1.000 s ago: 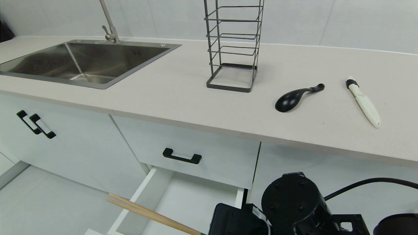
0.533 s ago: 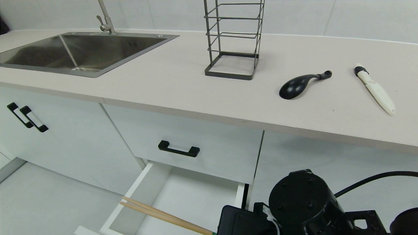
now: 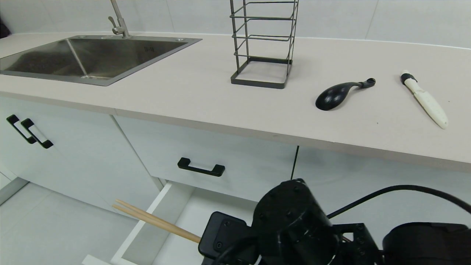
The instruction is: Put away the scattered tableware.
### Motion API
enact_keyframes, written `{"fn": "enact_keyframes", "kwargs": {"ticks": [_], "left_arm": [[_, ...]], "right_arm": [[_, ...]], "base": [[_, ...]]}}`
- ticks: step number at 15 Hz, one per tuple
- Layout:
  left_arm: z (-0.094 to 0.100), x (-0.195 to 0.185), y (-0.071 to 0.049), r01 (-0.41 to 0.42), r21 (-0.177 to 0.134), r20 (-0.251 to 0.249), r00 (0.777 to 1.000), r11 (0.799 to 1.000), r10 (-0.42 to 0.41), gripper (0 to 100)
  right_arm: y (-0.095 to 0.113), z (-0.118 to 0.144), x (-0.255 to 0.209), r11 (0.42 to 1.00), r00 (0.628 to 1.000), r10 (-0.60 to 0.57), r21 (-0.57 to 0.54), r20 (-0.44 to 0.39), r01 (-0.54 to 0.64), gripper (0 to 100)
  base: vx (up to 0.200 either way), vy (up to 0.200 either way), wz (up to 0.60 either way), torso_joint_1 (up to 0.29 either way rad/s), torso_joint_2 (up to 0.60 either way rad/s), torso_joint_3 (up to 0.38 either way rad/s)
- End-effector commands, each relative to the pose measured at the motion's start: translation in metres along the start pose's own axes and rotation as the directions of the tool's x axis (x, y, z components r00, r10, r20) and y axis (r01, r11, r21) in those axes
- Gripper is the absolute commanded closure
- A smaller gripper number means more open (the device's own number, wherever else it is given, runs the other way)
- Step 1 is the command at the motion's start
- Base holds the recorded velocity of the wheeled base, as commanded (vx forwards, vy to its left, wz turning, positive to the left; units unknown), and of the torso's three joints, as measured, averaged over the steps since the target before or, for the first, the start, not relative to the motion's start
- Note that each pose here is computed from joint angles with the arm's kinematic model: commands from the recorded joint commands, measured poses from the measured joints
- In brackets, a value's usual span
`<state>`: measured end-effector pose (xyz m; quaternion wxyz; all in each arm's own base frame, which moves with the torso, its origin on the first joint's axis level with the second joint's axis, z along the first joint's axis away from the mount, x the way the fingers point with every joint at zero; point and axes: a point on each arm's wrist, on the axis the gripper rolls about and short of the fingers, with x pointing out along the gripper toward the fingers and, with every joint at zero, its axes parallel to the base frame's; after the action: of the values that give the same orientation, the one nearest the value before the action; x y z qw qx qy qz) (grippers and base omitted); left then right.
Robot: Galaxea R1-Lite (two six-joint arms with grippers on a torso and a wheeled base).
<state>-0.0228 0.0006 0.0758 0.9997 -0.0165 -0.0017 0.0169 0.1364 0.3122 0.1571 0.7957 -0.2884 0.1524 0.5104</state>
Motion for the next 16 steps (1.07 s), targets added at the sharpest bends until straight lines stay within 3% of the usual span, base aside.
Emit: {"fn": "enact_keyframes", "kwargs": {"ticks": [1,6,7,10,16], "left_arm": [[0.0,0.0,0.0,-0.001,-0.001,0.0,1.0,1.0,0.001,0],[0.0,0.0,0.0,0.0,-0.001,0.0,1.0,1.0,0.0,0],[0.0,0.0,0.0,-0.001,-0.001,0.0,1.0,1.0,0.001,0],[0.0,0.0,0.0,0.0,-0.001,0.0,1.0,1.0,0.0,0],[0.0,0.0,0.0,-0.001,-0.001,0.0,1.0,1.0,0.001,0]], "right_arm": [[0.01,-0.007,0.034,1.0,0.998,-0.004,0.031,-0.063,0.006,100],[0.006,-0.002,0.051,0.993,0.991,-0.069,0.09,-0.114,0.079,100],[0.008,-0.006,0.054,0.988,0.98,-0.078,0.12,-0.182,0.101,100],[0.006,-0.007,0.056,0.968,0.957,-0.133,0.174,-0.257,0.181,100],[0.008,-0.013,0.072,0.96,0.945,-0.125,0.203,-0.304,0.192,100]], "base": [[0.0,0.0,0.0,0.0,0.0,0.0],[0.0,0.0,0.0,0.0,0.0,0.0],[0.0,0.0,0.0,0.0,0.0,0.0],[0.0,0.0,0.0,0.0,0.0,0.0],[0.0,0.0,0.0,0.0,0.0,0.0]]}}
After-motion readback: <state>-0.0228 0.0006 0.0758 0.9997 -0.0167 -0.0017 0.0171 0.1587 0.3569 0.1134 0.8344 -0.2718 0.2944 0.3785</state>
